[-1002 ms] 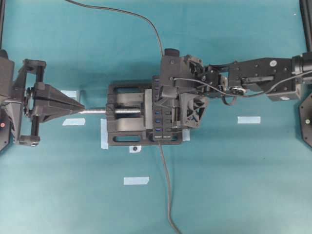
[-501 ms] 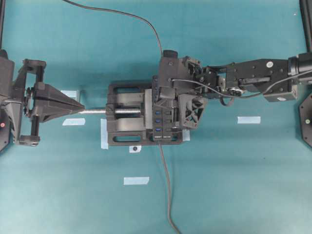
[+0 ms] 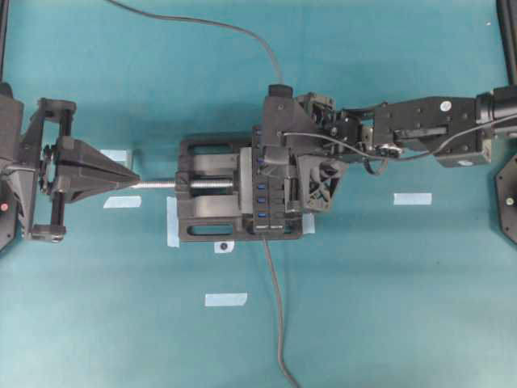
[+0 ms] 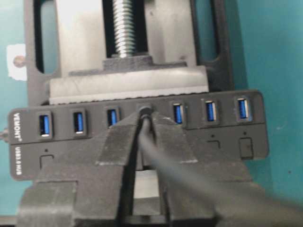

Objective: Insert the USB into the center port of the fixed hub
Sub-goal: 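Push the gripped USB plug down into the hub's center port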

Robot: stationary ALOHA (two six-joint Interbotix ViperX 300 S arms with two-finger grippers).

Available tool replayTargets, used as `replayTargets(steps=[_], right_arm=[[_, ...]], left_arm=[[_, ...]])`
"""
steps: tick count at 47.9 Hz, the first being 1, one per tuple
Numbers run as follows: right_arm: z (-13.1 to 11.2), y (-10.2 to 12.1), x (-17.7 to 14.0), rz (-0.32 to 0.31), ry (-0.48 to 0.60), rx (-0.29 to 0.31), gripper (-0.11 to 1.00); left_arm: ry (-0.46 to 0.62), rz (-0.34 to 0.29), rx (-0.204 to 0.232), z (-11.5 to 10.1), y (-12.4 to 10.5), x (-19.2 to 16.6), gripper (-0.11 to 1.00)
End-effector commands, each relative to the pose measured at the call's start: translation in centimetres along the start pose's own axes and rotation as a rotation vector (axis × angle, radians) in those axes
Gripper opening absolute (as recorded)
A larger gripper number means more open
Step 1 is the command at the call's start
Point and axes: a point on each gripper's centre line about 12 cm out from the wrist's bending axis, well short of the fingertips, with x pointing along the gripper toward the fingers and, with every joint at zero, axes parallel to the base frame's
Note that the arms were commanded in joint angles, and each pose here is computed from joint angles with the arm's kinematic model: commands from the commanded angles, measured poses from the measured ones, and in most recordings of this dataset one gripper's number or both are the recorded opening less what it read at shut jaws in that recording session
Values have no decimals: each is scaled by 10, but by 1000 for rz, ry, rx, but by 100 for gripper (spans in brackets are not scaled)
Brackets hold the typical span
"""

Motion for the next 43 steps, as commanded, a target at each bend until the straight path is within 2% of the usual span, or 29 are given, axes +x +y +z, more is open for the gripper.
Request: replayTargets(steps=[1, 43], right_arm=[[10, -1, -5, -2, -32, -4, 12], [6, 0, 3, 1, -3, -6, 12]], left_arm=[[-23, -1, -2, 6, 0, -1, 0], [-25, -1, -2, 6, 0, -1, 0]])
